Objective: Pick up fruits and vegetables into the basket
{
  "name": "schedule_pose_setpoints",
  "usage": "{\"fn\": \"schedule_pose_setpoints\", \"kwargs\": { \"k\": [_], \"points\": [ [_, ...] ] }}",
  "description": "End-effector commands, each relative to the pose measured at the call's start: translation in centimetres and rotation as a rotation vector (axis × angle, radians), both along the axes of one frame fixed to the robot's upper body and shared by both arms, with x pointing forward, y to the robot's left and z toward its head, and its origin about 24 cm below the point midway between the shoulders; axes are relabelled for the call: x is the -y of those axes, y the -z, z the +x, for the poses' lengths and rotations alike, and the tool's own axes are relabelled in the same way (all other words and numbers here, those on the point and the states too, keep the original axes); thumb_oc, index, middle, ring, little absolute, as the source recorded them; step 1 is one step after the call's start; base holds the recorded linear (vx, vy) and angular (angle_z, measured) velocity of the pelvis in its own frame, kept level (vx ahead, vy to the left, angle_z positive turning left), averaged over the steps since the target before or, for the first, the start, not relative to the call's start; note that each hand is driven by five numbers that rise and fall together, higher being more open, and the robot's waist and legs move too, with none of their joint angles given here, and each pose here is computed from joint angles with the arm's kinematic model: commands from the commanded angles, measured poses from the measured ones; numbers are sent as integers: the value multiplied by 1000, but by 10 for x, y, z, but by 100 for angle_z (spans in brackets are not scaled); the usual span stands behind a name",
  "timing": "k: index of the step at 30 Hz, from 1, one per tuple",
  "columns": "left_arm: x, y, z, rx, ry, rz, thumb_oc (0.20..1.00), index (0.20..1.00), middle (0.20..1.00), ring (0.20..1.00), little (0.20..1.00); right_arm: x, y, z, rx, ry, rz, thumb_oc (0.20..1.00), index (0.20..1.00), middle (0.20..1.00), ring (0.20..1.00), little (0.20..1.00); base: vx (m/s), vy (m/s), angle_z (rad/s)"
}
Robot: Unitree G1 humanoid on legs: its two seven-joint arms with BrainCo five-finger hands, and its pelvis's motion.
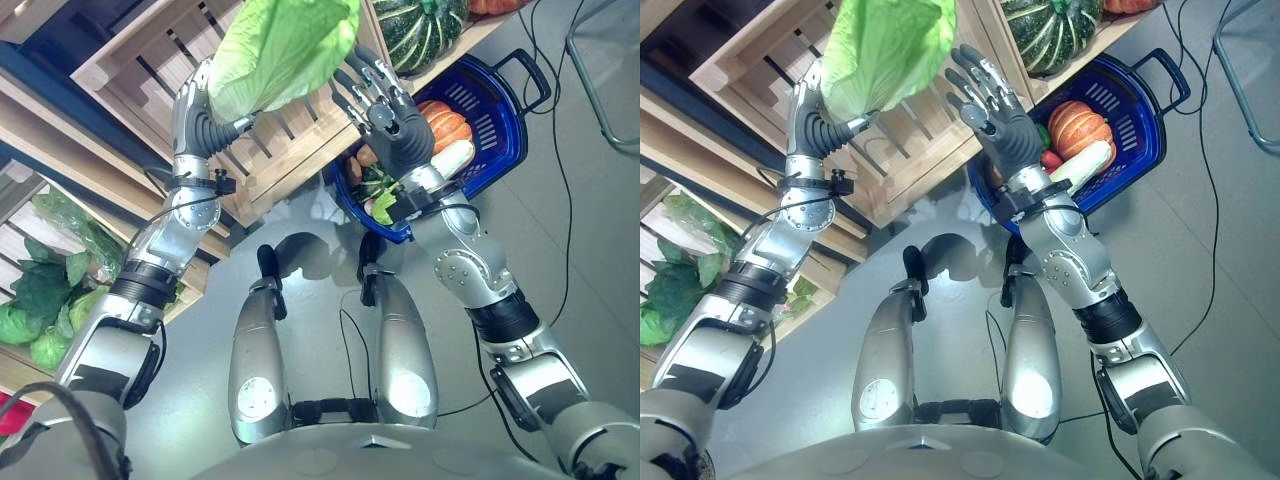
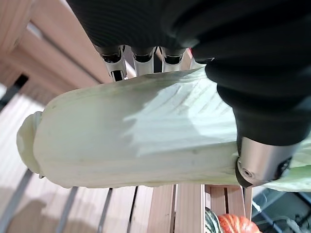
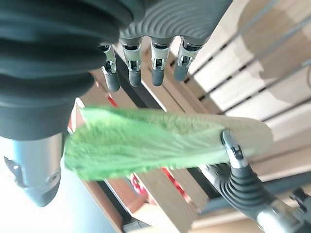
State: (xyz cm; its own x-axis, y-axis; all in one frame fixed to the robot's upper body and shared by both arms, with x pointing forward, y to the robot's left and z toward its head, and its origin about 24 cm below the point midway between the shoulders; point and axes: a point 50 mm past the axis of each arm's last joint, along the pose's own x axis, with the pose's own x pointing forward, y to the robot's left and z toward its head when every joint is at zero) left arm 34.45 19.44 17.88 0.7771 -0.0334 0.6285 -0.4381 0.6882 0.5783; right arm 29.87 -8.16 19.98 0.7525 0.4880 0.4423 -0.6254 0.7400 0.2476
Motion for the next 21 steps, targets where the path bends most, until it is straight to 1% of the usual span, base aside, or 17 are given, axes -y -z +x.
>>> {"fn": "schedule_pose_setpoints", "kwargs": {
  "k": [1, 6, 10, 12, 13, 17, 21],
  "points": [
    [21, -46, -16, 235, 128, 172, 200, 200, 200, 200, 200, -7, -25, -7, 46, -60, 110, 1000, 1000, 1000, 1000, 1000, 35, -29, 8],
    [28, -45, -17, 240, 142, 274, 200, 200, 200, 200, 200, -5, -19, 3, -42, -30, 168, 1000, 1000, 1000, 1000, 1000, 26, -21, 6],
    [34, -39, -14, 191, 119, 357, 200, 200, 200, 200, 200, 1, -15, 13, -86, 97, 173, 1000, 1000, 1000, 1000, 1000, 10, -12, 3],
    [35, -38, -13, 178, 116, 363, 200, 200, 200, 200, 200, 1, -14, 14, -94, 111, 167, 1000, 1000, 1000, 1000, 1000, 0, 0, 0],
    [38, -34, -12, 153, 100, 388, 200, 200, 200, 200, 200, 2, -11, 18, -120, 162, 146, 1000, 1000, 1000, 1000, 1000, 0, 0, 0],
    [45, -26, -10, 100, 86, 407, 200, 200, 200, 200, 200, -1, -3, 23, -171, 183, 134, 1000, 1000, 1000, 1000, 1000, 0, 8, 0],
    [53, -21, -7, 38, 72, 435, 200, 200, 200, 200, 200, -7, -3, 23, -167, 191, 110, 1000, 1000, 1000, 1000, 1000, 0, 0, 0]
  ]
}}
